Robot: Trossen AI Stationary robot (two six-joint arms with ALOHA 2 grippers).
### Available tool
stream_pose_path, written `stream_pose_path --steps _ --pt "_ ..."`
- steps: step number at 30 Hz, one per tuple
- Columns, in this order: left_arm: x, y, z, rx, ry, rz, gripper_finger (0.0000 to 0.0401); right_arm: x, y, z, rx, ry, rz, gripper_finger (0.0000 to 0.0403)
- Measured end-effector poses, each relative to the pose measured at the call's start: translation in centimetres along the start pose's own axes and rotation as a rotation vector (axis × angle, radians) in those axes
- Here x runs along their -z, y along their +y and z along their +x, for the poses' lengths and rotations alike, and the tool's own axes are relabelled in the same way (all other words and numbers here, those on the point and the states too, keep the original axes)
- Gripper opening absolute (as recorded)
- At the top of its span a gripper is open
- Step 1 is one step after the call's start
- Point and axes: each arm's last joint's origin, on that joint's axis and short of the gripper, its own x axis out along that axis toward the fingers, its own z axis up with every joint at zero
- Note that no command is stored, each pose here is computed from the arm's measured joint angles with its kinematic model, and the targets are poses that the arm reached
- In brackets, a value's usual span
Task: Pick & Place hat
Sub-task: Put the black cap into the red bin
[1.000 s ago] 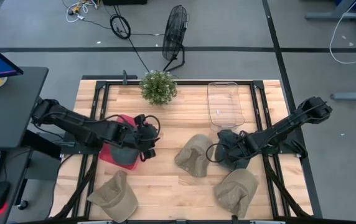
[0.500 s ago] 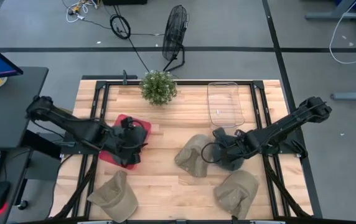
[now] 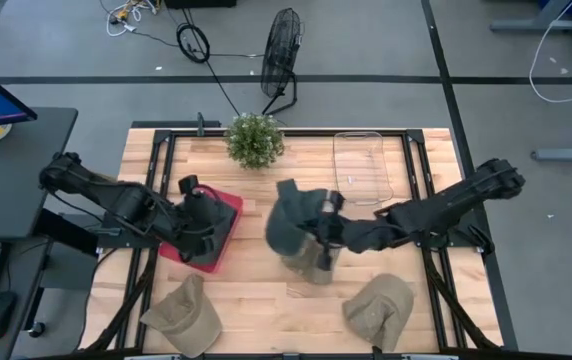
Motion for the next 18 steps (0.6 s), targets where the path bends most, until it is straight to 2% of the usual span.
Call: stream_pose_path --steps 5,10,14,16,18 --pt "-1.9 0.9 -2.1 0.034 -0.075 -0.031 0.0176 0.6 -0.3 5.6 0.065 -0.026 0.012 0.0003" --pt "-2.0 0.8 -2.2 0.049 -0.074 -0.013 0.0176 0.6 -0.3 10.4 -0.004 0.029 -0.002 0.0004" --pt "-1.5 -0.9 -0.2 0.096 -0.063 0.144 0.0176 1.9 0.3 12.4 -0.093 0.148 -0.111 0.0004" --pt "-1.0 -2.2 1.4 0.121 -0.062 0.252 0.0176 2.5 0.5 12.7 -0.127 0.194 -0.173 0.0004" --pt "-0.6 -3.5 2.9 0.143 -0.086 0.311 0.0176 2.8 0.7 12.6 -0.140 0.217 -0.222 0.0004"
